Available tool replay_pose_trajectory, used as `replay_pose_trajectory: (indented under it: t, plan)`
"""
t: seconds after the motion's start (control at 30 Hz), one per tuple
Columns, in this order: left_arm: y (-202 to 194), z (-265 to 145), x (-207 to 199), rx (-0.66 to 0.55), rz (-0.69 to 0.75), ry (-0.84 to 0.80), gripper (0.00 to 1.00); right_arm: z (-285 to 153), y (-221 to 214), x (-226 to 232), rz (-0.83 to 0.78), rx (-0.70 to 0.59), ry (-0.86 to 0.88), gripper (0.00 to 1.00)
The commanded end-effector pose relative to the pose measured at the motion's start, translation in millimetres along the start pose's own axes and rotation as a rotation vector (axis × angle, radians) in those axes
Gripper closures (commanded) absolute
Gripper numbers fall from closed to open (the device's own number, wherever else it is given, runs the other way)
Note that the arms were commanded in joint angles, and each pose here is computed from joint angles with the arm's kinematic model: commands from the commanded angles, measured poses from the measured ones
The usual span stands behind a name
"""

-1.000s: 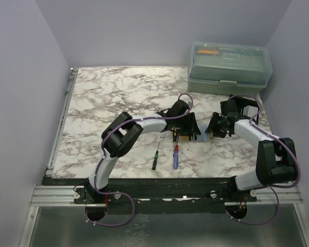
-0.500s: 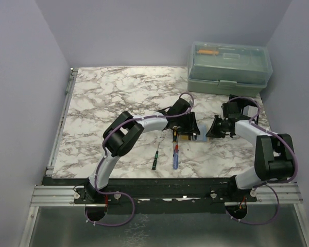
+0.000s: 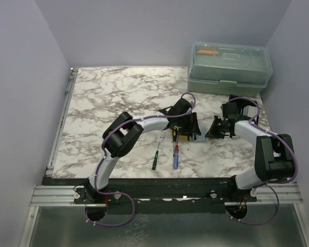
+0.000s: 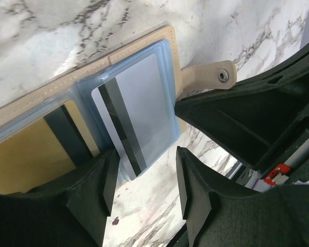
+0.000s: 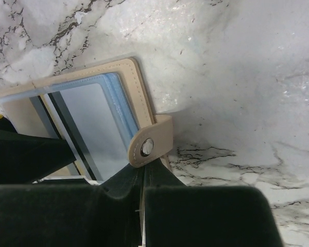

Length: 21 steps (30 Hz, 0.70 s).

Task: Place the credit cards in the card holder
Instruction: Insert the credit card into the card holder.

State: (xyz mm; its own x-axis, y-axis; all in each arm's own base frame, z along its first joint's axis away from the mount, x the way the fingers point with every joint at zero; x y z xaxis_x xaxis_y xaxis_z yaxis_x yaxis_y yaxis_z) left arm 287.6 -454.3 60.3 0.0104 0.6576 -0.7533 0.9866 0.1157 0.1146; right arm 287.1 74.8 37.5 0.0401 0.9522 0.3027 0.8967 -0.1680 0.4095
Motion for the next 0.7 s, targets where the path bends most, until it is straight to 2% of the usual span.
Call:
replay_pose_trajectory:
  t: [0.0,0.23,0.43,0.57,0.67]
  plan:
    - [-26.5,23.2,6.3,0.057,0.031,0.087,0.46,0.0,-9.4,3.6,0.013,0.025,0.041,0.98]
    - [-11.4,3.1,6.3,0.010,0.092,0.122,0.39,-2.3,-11.1,-5.7,0.029,0.021,-0.016,0.97]
    - [0.1,-28.3,-5.7,0.016,0.153,0.088,0.31,-12.1,-5.1,-14.7,0.020,0.002,-0.088,0.81]
    - [0.5,-42.8,-17.3,0.038,0.128,0.040,0.32,-16.7,-0.8,-9.2,0.013,-0.016,-0.062,0.75]
    - [-1.7,-42.5,-15.8,0.049,0.115,0.038,0.44,-19.8,2.2,-4.0,-0.001,-0.036,-0.030,0.68]
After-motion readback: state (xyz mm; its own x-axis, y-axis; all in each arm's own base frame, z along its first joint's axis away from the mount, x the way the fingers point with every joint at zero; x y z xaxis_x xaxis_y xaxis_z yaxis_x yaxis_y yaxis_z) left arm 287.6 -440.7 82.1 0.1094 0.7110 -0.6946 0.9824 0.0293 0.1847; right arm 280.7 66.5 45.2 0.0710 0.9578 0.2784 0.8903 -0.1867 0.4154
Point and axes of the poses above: each gripper's point midway between its finger pads, its own z axis out along the fingers, its own x axis along the line the jaws close on, y = z × x, the point moved 2 cm from there along -z, back along the fingers, and after that the axes turned 13 degrees about -z, right-handed, at the moved point
